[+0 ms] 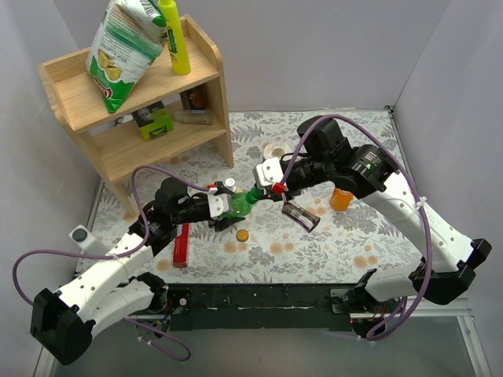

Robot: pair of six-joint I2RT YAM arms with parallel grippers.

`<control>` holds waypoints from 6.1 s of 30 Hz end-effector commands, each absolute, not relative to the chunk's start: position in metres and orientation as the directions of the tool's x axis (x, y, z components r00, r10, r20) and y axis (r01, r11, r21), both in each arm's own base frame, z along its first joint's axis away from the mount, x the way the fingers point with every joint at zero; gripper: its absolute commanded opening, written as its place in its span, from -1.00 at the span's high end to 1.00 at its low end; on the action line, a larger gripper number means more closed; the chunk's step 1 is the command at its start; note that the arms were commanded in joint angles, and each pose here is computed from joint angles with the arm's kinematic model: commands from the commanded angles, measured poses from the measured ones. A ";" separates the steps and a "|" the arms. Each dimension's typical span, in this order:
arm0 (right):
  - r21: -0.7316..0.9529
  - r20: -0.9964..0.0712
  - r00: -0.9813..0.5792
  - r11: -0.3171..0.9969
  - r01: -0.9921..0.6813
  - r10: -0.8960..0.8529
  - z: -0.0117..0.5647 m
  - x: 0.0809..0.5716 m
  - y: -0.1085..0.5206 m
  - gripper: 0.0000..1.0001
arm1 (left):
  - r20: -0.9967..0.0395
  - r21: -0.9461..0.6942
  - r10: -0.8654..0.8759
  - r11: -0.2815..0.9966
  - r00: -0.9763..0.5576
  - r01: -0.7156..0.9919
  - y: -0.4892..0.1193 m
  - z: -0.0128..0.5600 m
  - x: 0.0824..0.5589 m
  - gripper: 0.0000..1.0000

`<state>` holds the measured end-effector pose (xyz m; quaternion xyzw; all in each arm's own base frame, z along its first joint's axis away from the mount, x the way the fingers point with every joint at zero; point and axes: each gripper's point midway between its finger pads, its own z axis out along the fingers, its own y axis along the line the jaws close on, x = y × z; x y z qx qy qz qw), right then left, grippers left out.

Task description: Screw on the bottle caps

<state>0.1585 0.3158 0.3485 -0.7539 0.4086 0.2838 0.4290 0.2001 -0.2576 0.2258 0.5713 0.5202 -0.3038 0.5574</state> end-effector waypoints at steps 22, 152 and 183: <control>-0.360 -0.769 0.492 -0.360 -0.861 -0.408 0.329 0.154 0.315 0.42 | -0.935 0.343 0.183 0.246 0.304 0.906 -0.264 0.258 0.216 1.00; 0.012 -0.734 -0.031 0.032 -0.999 -0.678 0.316 0.202 0.311 -0.83 | -0.964 0.256 0.214 0.561 0.161 0.787 -0.239 0.243 0.266 1.00; -0.628 -0.609 0.758 -0.442 -0.640 -0.231 0.367 0.155 0.288 -0.43 | -0.902 0.334 0.326 0.112 0.283 0.936 -0.266 0.246 0.214 1.00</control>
